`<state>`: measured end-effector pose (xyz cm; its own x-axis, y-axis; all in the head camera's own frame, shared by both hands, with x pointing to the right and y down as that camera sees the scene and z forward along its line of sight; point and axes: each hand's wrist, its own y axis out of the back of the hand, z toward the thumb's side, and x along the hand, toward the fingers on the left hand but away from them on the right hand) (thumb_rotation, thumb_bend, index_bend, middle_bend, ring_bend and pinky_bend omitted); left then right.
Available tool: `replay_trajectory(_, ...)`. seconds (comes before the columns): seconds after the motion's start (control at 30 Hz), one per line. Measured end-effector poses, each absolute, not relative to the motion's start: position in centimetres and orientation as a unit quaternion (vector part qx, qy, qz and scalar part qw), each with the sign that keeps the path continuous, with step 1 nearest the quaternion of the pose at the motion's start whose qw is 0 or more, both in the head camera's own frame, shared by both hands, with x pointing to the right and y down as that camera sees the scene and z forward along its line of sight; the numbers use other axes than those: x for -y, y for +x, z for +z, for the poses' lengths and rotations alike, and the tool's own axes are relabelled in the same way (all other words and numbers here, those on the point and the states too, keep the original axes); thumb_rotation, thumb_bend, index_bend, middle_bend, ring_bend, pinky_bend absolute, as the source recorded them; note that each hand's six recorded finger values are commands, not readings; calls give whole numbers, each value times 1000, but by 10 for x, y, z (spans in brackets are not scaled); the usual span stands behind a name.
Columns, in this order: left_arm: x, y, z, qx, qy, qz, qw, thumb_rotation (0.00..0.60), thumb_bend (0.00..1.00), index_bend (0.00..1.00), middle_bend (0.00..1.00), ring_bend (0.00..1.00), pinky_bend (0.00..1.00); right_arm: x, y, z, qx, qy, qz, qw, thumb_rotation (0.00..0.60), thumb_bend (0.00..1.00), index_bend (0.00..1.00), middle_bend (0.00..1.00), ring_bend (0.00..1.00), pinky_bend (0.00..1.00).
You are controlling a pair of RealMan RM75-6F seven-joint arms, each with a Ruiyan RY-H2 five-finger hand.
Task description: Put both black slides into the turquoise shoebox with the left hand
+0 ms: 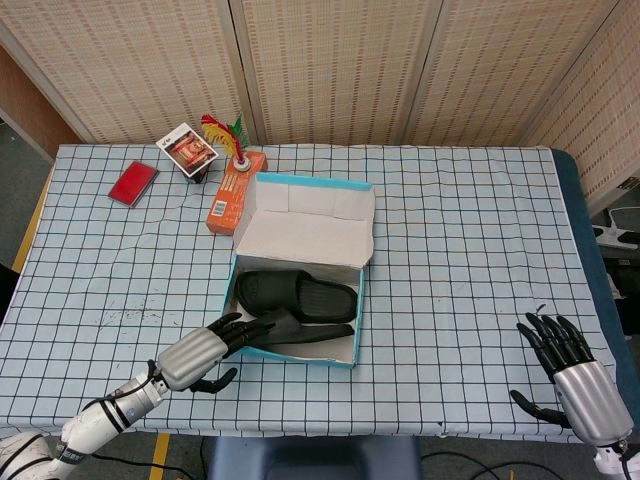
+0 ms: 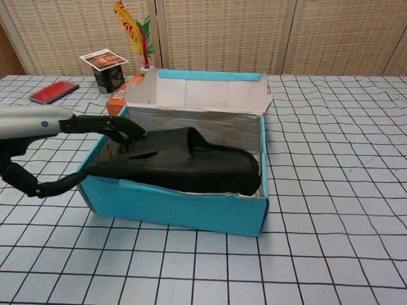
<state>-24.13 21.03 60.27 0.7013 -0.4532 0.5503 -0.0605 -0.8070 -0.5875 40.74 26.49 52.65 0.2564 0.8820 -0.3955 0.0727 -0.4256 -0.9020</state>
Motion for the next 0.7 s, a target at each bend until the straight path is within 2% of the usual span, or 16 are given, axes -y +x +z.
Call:
replay_trajectory(0.17, -219, -247, 603, -147, -874, -362, 288, 600, 585, 0, 77, 144, 60, -265, 407, 526, 349, -682, 498, 406, 477, 162, 0, 0, 0, 0)
replay_trajectory(0.7, -230, -259, 618, -137, -872, -384, 271, 600, 584, 0, 81, 120, 67, -267, 405, 525, 347, -684, 496, 408, 476, 162, 0, 0, 0, 0)
